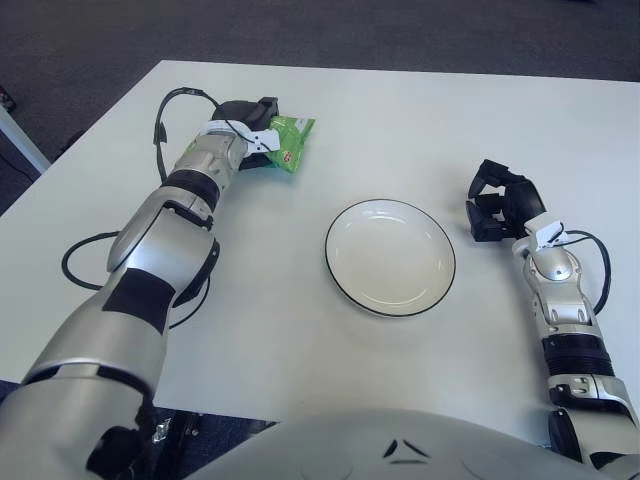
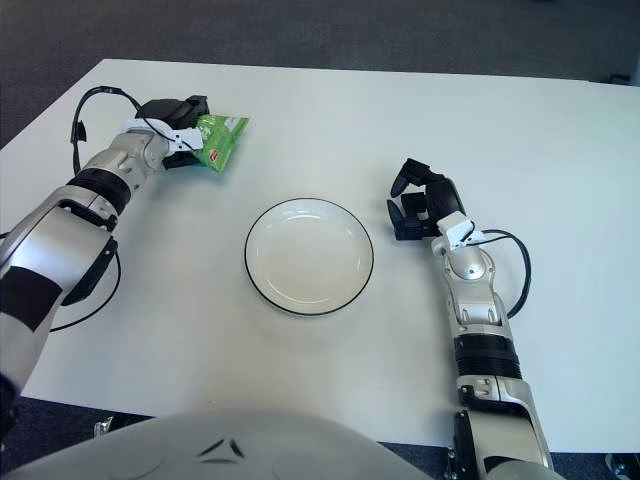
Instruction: Put the snack into the plate.
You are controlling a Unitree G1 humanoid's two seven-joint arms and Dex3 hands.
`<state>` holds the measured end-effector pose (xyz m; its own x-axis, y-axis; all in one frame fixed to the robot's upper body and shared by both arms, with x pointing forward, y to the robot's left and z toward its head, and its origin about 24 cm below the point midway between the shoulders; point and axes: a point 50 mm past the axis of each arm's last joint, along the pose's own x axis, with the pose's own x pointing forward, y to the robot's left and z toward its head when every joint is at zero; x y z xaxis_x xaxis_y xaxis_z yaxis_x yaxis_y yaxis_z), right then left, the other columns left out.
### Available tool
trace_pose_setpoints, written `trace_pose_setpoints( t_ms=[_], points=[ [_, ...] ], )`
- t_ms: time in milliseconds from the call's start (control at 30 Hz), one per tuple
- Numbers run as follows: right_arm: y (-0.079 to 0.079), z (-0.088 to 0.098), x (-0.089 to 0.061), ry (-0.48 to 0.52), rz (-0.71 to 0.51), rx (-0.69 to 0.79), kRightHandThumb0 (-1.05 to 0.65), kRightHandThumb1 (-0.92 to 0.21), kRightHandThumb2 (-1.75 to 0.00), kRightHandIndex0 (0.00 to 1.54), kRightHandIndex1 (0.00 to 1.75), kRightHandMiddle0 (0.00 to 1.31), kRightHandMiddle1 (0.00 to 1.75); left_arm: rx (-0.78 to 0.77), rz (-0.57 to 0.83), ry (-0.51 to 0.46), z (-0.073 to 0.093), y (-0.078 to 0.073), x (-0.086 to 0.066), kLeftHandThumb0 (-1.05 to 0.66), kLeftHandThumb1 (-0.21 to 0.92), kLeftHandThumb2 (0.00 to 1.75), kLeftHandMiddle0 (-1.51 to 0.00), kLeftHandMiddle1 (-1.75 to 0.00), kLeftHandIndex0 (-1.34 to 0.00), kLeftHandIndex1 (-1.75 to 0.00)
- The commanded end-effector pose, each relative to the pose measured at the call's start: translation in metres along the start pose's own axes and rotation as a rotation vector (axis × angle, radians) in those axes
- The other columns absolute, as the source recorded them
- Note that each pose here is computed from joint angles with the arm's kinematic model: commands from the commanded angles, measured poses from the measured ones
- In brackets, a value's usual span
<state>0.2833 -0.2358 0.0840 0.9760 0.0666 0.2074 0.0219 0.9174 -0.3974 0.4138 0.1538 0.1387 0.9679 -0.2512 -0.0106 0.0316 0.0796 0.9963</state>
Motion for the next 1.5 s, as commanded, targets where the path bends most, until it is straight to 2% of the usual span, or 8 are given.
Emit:
trace_pose_setpoints(
  t_ms=[0,133,300,500,667,833,1000,1467],
  points=[
    [0.006,-0.017,-0.009,0.085,0.012,0.028,-0.5,-0.29,-1.36,1.37,1.75,0.64,1.75,-0.012,0.11,-0.077,0.01,0.025,0.005,0.0,0.01,1.6,-0.9,-1.52,-0.65,-1.75],
    [0.006,-0.016,-0.008,0.079,0.009,0.029,-0.5,-0.28,-1.36,1.37,1.75,0.64,1.75,-0.03,0.164,-0.102,0.012,0.031,0.004,0.0,-0.02,1.63,-0.93,-1.52,-0.66,-1.75],
    [0.007,-0.016,-0.008,0.073,0.008,0.02,-0.5,-0.27,-1.38,1.36,1.75,0.66,1.75,-0.015,0.331,-0.209,0.021,0.051,0.002,0.0,-0.06,1.68,-0.95,-1.54,-0.69,-1.75],
    [0.006,-0.02,-0.007,0.096,0.007,0.005,-0.5,-0.27,-1.37,1.37,1.75,0.65,1.75,-0.038,0.508,-0.416,0.044,0.08,-0.005,0.0,-0.08,1.7,-0.95,-1.56,-0.7,-1.75],
    [0.008,-0.02,-0.006,0.091,0.0,0.012,-0.5,-0.28,-1.37,1.37,1.75,0.65,1.75,-0.07,0.535,-0.488,0.048,0.082,-0.011,0.0,-0.08,1.71,-0.95,-1.58,-0.7,-1.75],
    [0.008,-0.02,-0.005,0.093,0.002,0.023,-0.5,-0.28,-1.36,1.37,1.75,0.65,1.75,-0.127,0.559,-0.635,0.059,0.082,-0.023,0.0,-0.06,1.7,-0.92,-1.63,-0.67,-1.75],
    [0.009,-0.019,-0.005,0.099,0.001,0.02,-0.5,-0.28,-1.36,1.37,1.75,0.64,1.75,-0.165,0.557,-0.7,0.062,0.081,-0.03,0.0,-0.05,1.7,-0.91,-1.64,-0.66,-1.75],
    [0.008,-0.019,-0.004,0.098,-0.01,-0.01,-0.51,-0.26,-1.39,1.36,1.75,0.66,1.75,-0.274,0.598,-1.001,0.094,0.079,-0.064,0.0,0.0,1.66,-0.88,-1.66,-0.62,-1.75]
  ],
)
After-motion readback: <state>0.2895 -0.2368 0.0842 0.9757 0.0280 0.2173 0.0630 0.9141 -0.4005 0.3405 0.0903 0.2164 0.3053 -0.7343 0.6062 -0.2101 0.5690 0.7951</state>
